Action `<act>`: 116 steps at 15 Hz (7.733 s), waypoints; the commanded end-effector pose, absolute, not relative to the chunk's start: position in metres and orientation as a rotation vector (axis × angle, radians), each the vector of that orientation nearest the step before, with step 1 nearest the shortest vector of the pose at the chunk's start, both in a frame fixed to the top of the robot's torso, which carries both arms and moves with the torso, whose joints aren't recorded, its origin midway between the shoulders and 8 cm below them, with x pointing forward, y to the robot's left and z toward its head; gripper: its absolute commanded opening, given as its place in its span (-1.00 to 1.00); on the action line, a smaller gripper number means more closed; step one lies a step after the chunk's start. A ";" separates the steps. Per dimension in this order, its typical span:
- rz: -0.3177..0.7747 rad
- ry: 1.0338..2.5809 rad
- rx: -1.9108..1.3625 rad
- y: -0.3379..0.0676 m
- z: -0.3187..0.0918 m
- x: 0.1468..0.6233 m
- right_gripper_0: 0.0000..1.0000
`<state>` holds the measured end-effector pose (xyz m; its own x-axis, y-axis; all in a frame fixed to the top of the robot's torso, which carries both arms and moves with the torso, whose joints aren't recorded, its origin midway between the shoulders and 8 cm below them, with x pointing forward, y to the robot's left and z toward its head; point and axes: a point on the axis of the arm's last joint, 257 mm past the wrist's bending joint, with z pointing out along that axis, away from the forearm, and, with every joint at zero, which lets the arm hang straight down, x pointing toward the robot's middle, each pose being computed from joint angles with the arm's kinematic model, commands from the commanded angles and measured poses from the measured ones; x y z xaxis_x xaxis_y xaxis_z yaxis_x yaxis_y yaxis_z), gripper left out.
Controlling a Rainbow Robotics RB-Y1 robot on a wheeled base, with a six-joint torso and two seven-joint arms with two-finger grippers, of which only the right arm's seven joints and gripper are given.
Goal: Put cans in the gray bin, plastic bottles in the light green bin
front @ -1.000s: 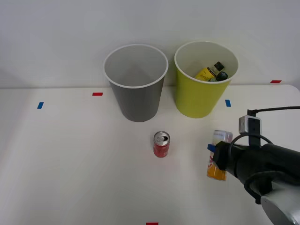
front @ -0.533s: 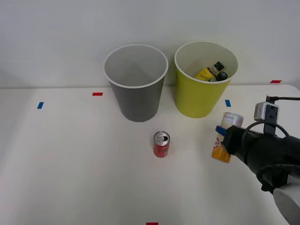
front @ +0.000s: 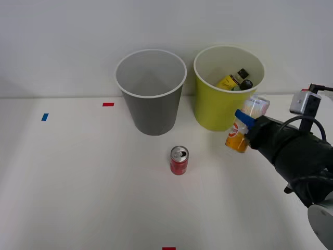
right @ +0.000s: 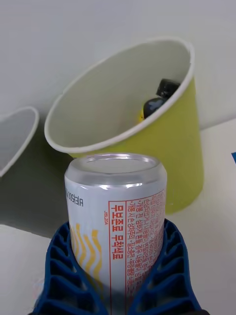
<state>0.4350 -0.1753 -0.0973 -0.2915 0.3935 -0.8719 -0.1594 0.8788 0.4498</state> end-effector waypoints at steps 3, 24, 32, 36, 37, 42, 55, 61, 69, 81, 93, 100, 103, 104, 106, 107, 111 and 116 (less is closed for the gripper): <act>0.672 1.550 0.086 -0.152 -0.048 0.460 -1.00; 0.764 1.285 -0.211 0.012 0.047 0.546 -1.00; 0.626 1.311 -0.346 0.048 0.039 0.578 -1.00; 0.592 1.316 -0.377 0.059 0.035 0.582 -0.87; 0.588 1.314 -0.378 0.059 0.036 0.582 -0.49; 0.596 1.304 -0.374 0.067 0.039 0.578 1.00; 0.586 1.163 -0.323 0.031 0.044 0.571 1.00; 0.570 1.049 -0.214 -0.052 0.028 0.532 1.00; 0.435 1.150 -0.131 -0.155 -0.036 0.473 1.00; 0.246 1.275 -0.002 -0.254 -0.121 0.423 1.00; 0.141 1.462 0.196 -0.300 -0.214 0.343 1.00; 0.165 1.488 0.361 -0.281 -0.242 0.314 1.00; 0.192 1.426 0.349 -0.266 -0.260 0.297 1.00; 0.198 1.411 0.330 -0.262 -0.261 0.291 1.00; 0.211 1.401 0.215 -0.244 -0.255 0.281 1.00; 0.186 1.405 0.140 -0.235 -0.254 0.277 1.00; 0.049 1.406 0.006 -0.228 -0.254 0.265 1.00; -0.080 1.408 0.028 -0.222 -0.254 0.248 1.00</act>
<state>0.2530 -0.2244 -0.2543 0.1612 -0.0353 -0.9863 0.0465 0.9985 -0.0281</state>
